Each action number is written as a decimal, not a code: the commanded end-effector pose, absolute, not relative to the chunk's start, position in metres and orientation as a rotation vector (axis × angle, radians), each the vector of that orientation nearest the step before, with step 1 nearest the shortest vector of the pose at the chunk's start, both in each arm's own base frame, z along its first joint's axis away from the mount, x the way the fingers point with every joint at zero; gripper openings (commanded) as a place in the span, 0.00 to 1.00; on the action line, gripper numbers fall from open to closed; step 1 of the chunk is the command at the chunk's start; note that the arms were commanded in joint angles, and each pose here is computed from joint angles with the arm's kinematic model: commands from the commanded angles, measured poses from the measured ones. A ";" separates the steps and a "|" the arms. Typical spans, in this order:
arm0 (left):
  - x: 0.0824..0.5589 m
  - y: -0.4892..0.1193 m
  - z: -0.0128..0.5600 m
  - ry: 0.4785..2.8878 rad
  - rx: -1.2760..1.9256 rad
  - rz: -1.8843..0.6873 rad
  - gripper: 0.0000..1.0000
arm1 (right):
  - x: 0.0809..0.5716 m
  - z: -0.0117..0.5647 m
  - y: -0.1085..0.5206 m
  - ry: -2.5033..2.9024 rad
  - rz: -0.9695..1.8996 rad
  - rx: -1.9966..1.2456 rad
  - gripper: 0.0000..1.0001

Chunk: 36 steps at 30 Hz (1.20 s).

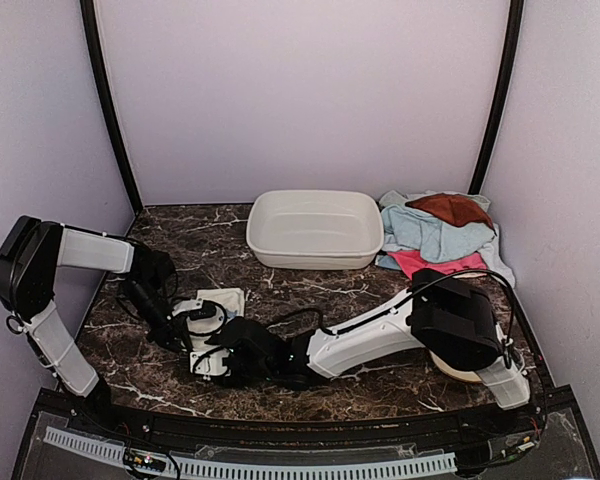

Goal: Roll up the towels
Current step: Roll the towel at the center of the board.

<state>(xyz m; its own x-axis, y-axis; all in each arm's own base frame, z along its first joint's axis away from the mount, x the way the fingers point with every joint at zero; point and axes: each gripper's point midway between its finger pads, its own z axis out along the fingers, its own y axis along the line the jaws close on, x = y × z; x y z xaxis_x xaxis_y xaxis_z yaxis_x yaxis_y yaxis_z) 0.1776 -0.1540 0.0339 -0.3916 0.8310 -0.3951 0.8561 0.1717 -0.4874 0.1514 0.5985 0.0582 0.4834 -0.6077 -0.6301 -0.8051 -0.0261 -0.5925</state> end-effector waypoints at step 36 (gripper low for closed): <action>0.177 -0.142 0.092 1.754 1.850 -0.470 0.51 | 0.168 0.018 0.586 2.388 1.385 -1.338 0.00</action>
